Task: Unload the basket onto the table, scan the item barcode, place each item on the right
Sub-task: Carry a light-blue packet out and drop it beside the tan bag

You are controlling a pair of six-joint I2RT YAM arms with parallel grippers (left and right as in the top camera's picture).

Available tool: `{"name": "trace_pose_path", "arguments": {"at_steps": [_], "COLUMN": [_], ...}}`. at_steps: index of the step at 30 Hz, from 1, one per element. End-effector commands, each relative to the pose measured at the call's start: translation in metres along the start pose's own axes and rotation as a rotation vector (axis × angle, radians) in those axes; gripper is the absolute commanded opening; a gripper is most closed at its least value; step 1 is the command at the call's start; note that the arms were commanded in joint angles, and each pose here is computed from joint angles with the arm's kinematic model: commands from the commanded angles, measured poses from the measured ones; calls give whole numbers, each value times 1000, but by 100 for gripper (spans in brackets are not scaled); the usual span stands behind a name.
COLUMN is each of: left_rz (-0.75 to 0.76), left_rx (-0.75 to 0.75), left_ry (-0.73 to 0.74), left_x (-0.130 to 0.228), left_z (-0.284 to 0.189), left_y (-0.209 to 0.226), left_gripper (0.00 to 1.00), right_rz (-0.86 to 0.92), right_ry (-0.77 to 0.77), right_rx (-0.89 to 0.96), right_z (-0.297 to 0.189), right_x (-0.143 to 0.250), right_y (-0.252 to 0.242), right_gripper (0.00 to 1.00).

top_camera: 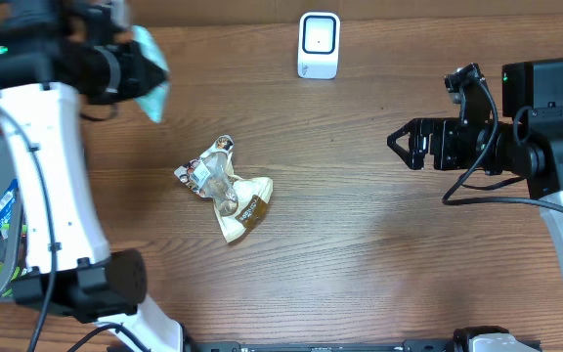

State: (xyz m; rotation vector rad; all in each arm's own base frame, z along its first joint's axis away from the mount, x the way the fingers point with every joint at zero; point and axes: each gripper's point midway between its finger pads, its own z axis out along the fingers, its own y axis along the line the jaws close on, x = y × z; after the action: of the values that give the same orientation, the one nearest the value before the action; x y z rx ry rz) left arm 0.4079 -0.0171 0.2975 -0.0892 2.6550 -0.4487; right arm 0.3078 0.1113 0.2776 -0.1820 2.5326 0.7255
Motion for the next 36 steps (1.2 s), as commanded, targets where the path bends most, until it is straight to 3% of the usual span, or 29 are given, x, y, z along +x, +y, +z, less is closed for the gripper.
{"name": "trace_pose_path", "arguments": {"at_steps": [1, 5, 9, 17, 21, 28, 30, 31, 33, 34, 36], "left_rz": [76, 85, -4, -12, -10, -59, -63, -65, -36, -6, 23], "left_rx": [-136, -140, -146, -117, -132, -306, -311, -307, -249, -197, -105], "left_ry": [102, 223, 299, 273, 249, 285, 309, 325, 364, 382, 404], "left_x": [24, 57, 89, 123, 136, 161, 166, 170, 175, 177, 176], "left_z": [30, 80, 125, 195, 218, 219, 217, 215, 215, 215, 212], "left_y": [-2, -21, -30, -50, -49, -17, -16, -16, -25, -34, -50], "left_gripper": [4, 4, 4, 4, 4, 5, 12, 21, 58, 66, 74], "right_rz": [-13, -11, 10, 38, 44, 46, 44, 43, 42, 42, 42], "right_ry": [-11, -6, 31, 80, 90, 96, 92, 90, 88, 88, 88], "right_rx": [-5, -5, -1, 3, 4, 5, 5, 4, 4, 4, 4], "right_z": [0, 3, 8, 20, 21, 21, 21, 21, 21, 21, 21], "right_x": [-1, -2, 4, 8, 10, 11, 10, 10, 9, 9, 9], "right_y": [3, 1, -2, -9, -10, -10, -10, -10, -10, -10, -10], "right_gripper": [100, 100, 100, 100, 100, 100, 100, 100, 100, 100, 100]}}
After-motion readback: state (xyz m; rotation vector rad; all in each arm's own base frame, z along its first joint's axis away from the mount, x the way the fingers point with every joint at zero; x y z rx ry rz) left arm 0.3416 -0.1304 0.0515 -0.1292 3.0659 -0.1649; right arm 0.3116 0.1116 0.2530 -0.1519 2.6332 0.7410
